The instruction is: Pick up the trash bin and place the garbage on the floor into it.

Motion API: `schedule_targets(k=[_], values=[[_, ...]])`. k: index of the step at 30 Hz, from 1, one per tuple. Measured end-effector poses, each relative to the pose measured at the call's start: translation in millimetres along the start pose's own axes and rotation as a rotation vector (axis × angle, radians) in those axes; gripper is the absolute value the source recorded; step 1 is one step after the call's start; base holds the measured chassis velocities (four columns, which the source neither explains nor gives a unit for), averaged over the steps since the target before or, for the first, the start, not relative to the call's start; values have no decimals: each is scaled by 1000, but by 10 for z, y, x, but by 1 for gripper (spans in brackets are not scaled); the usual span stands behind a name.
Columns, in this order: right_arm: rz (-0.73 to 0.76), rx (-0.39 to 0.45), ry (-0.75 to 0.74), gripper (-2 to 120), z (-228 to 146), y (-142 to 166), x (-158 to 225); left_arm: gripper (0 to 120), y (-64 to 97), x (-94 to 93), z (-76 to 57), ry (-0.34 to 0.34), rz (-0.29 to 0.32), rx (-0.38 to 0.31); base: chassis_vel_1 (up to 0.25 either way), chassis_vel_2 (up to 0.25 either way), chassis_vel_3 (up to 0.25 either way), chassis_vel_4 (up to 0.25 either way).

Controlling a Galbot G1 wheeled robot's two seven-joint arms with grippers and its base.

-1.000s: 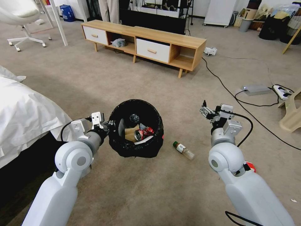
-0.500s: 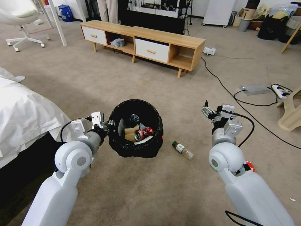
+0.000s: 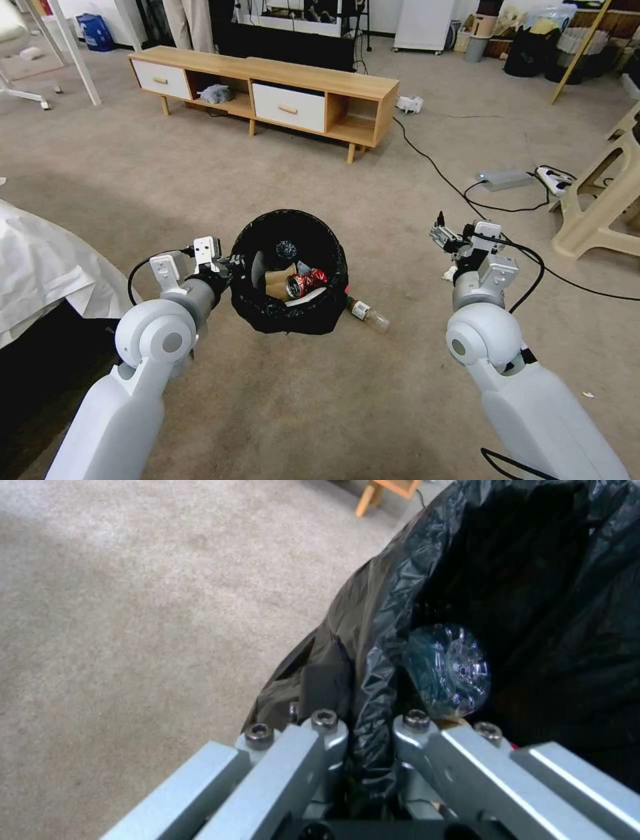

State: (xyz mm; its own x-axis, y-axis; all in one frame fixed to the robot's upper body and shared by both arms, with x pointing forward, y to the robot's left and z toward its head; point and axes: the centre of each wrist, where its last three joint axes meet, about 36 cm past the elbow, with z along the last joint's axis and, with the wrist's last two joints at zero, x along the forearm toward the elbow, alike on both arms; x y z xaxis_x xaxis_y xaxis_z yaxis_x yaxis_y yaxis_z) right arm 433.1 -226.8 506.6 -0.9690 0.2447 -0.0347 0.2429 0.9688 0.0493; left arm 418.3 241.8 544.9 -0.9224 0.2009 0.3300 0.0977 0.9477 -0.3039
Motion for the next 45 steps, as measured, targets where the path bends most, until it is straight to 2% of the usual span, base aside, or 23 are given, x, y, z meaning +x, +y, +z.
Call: schedule_targets(k=[29, 45], values=[[-22, 24, -5, 100, 73, 35, 5, 0, 3, -8, -2, 0, 0, 2, -1, 2, 2, -1], [6, 50, -3, 100, 105, 34, -19, 0, 8, -24, 1, 2, -1, 6, -136, 145, 140, -146]])
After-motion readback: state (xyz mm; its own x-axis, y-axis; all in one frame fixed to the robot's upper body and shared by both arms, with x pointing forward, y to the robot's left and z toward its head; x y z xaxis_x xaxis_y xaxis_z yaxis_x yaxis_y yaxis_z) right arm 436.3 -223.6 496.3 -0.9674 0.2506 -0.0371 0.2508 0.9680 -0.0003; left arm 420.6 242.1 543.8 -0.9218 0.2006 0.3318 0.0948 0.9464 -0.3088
